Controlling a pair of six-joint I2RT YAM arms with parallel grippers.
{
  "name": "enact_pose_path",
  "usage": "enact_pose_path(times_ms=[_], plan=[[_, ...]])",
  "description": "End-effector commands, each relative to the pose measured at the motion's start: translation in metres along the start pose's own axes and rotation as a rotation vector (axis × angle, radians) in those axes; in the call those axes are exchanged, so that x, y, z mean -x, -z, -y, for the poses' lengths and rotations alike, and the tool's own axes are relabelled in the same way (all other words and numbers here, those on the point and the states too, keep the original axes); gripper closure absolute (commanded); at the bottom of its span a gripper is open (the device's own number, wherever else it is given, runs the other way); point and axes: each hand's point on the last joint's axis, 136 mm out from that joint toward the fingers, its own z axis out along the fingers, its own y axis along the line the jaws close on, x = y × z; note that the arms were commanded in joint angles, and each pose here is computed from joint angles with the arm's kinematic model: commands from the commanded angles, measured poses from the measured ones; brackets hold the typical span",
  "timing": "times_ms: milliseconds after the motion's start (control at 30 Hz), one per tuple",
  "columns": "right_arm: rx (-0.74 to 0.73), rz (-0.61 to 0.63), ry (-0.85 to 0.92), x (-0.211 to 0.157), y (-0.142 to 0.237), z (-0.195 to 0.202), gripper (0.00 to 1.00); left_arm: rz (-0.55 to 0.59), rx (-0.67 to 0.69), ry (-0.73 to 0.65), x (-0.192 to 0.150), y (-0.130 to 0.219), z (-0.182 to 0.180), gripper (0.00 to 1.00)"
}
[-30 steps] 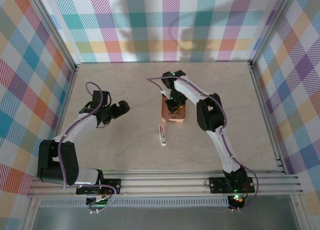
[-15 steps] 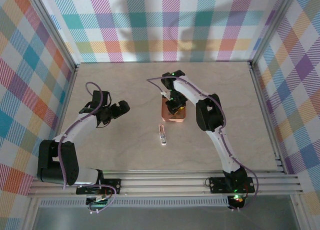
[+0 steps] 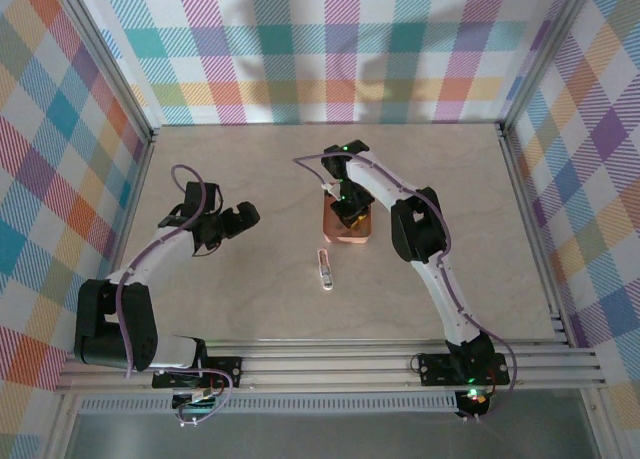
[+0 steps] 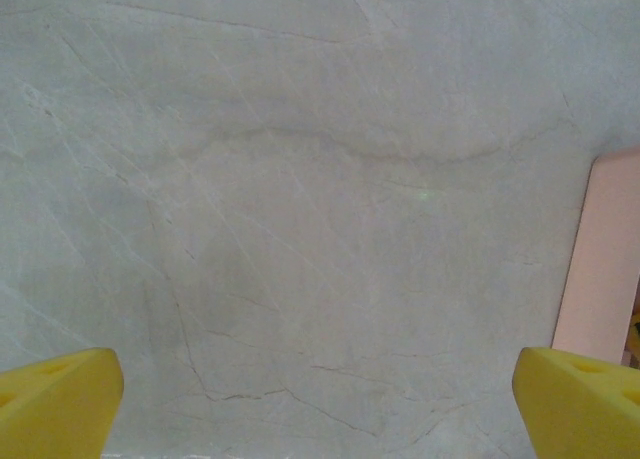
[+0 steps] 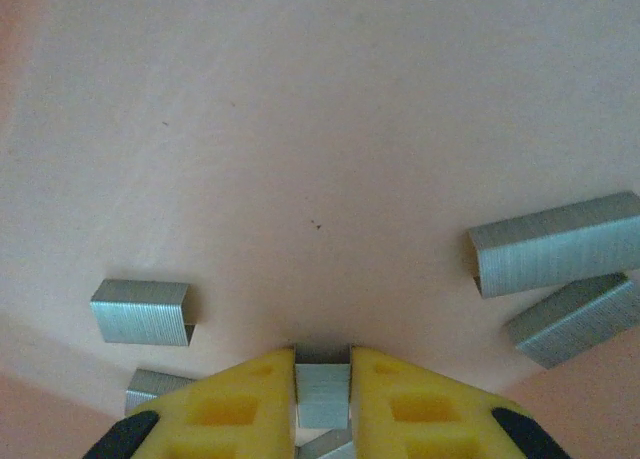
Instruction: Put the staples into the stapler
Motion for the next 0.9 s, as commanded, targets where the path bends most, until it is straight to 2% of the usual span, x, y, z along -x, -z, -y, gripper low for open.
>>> enact_pose_path(times_ms=[0, 200, 433, 633, 867], plan=[[0.007, 0.114, -0.03, 0.021, 0.017, -0.004, 0.83, 0.008, 0.002, 0.022, -0.004, 0.007, -0.006, 0.0], [0.015, 0.295, -0.114, 0.029, 0.072, -0.005, 0.84, 0.039, -0.054, 0.006, -0.009, 0.018, -0.001, 0.0], [0.057, 0.431, -0.197, 0.014, 0.114, -0.013, 0.85, 0.146, -0.15, -0.057, -0.011, 0.035, 0.006, 0.0], [0.069, 0.515, -0.26, -0.008, 0.134, -0.028, 0.86, 0.206, -0.212, -0.092, -0.015, 0.043, 0.011, 0.0], [0.096, 0.627, -0.391, -0.041, 0.136, -0.058, 0.86, 0.239, -0.318, -0.106, -0.027, 0.041, 0.017, 0.0]])
